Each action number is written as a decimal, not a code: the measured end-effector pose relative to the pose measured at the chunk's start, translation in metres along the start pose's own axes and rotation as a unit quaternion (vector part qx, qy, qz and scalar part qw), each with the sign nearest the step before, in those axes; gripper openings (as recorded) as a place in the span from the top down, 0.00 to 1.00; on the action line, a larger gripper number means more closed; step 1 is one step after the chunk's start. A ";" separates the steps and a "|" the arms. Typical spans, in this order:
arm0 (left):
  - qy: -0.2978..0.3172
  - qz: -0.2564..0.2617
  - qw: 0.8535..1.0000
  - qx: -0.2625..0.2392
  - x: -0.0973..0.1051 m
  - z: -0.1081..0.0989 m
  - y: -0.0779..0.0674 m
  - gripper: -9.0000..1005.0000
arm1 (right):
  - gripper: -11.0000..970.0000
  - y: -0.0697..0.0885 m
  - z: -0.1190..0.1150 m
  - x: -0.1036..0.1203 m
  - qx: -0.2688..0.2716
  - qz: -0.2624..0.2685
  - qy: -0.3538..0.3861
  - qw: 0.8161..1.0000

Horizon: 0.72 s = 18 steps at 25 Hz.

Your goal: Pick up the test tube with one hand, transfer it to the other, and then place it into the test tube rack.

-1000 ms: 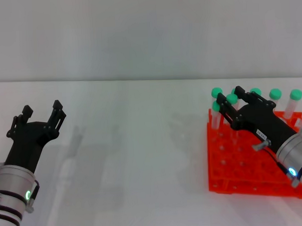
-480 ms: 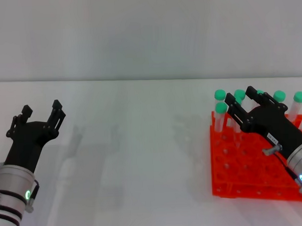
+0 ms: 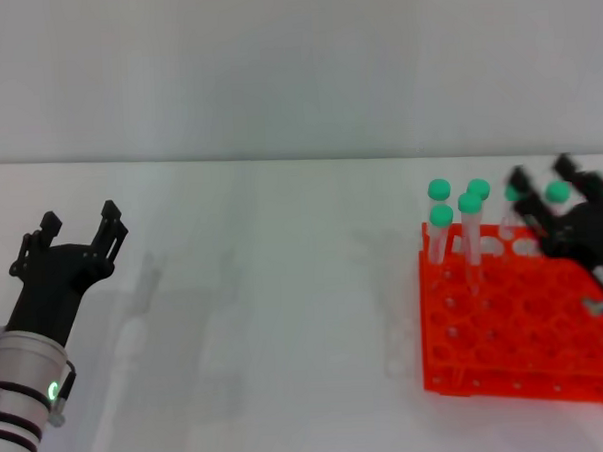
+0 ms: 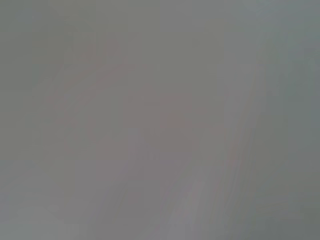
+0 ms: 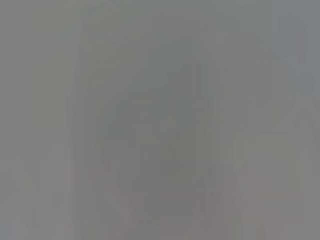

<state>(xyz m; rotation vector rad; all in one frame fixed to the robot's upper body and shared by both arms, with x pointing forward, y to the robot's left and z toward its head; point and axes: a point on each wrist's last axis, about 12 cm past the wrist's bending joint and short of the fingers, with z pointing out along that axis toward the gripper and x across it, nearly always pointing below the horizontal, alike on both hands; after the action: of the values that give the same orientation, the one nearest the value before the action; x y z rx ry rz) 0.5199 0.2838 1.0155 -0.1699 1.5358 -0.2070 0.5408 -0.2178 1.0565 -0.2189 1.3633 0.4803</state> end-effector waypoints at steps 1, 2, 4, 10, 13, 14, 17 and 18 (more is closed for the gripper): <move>0.000 -0.001 1.000 -0.003 0.000 0.000 0.001 0.20 | 0.39 -0.008 -0.006 -0.003 0.014 -0.007 -0.014 1.000; -0.001 -0.002 1.000 -0.006 0.000 -0.001 0.002 0.20 | 0.39 -0.015 -0.011 -0.005 0.026 -0.013 -0.022 0.999; -0.003 -0.004 1.000 -0.011 0.000 -0.001 0.003 0.20 | 0.39 -0.030 -0.021 -0.007 0.059 -0.023 -0.029 0.998; -0.002 -0.004 1.000 -0.016 0.000 -0.004 0.006 0.20 | 0.39 -0.078 -0.052 -0.012 0.170 -0.049 -0.026 0.984; -0.002 -0.005 1.000 -0.017 0.001 -0.005 0.006 0.20 | 0.40 -0.087 -0.060 -0.012 0.193 -0.058 -0.020 0.979; -0.002 -0.004 1.000 -0.017 0.000 -0.004 0.006 0.20 | 0.40 -0.089 -0.061 -0.011 0.197 -0.061 -0.015 0.978; -0.005 -0.004 1.000 -0.014 -0.001 -0.001 0.005 0.20 | 0.40 -0.094 -0.062 -0.009 0.201 -0.071 0.002 0.977; -0.006 -0.004 1.000 -0.013 -0.002 0.000 0.004 0.20 | 0.39 -0.095 -0.062 -0.008 0.201 -0.075 0.007 0.977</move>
<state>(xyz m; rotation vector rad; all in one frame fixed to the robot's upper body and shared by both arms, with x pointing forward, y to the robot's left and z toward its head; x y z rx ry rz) 0.5201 0.2882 1.0164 -0.1978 1.5258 -0.1916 0.5280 -0.3292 1.0399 0.0071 1.4158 0.0710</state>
